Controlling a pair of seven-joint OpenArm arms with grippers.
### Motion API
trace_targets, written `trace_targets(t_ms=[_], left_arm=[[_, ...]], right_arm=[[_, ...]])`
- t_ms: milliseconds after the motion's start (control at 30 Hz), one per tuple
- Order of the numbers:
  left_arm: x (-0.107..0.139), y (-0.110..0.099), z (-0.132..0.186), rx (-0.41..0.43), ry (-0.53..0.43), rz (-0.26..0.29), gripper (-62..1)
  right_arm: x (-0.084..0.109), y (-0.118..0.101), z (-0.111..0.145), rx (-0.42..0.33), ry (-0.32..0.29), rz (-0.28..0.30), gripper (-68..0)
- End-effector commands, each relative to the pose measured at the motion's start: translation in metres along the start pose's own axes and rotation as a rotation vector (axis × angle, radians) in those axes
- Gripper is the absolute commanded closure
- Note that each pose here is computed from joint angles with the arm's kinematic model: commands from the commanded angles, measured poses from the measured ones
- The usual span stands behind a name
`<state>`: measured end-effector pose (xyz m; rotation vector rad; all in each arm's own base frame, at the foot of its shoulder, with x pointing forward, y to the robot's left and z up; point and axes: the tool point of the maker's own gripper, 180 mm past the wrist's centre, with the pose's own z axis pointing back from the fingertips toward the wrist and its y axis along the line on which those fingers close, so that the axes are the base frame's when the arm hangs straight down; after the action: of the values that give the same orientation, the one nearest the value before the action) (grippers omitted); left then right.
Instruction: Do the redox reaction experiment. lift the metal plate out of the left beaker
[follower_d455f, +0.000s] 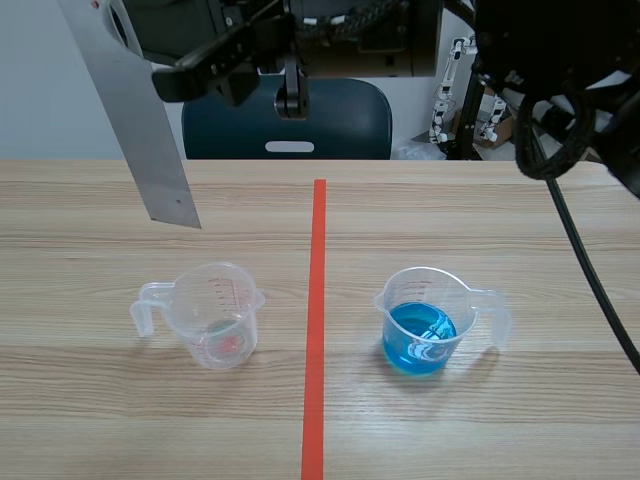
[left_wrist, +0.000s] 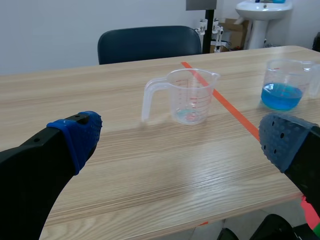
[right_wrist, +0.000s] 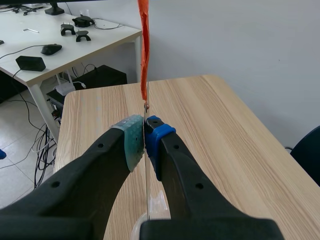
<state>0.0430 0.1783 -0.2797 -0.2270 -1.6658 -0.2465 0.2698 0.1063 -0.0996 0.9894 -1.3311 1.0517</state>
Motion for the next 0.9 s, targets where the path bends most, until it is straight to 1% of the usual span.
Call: trace_targets(t_ms=[0, 133, 533, 667, 867], left_arm=[[0.0049, -0.0018, -0.0002, -0.01, -0.018, -0.001, -62.3], [0.0037, -0.0072, 0.0, -0.039, -0.012, -0.004, -62.3], [0.0047, -0.0072, -0.0001, -0.04, -0.017, -0.004, -62.3], [0.0047, -0.0072, -0.0001, -0.04, -0.017, -0.004, -62.3], [0.0047, -0.0071, -0.0001, -0.039, -0.017, -0.004, -62.3]], right_arm=[[0.0123, 0.0053, -0.0011, 0.018, -0.034, 0.015, -0.6], [0.0123, 0.0053, -0.0011, 0.018, -0.034, 0.015, -0.6], [0.0117, 0.0053, -0.0011, 0.019, -0.03, 0.016, -0.6], [0.0116, 0.0095, -0.001, 0.042, -0.03, 0.026, -0.6], [0.0116, 0.0094, -0.001, 0.042, -0.03, 0.026, -0.6]])
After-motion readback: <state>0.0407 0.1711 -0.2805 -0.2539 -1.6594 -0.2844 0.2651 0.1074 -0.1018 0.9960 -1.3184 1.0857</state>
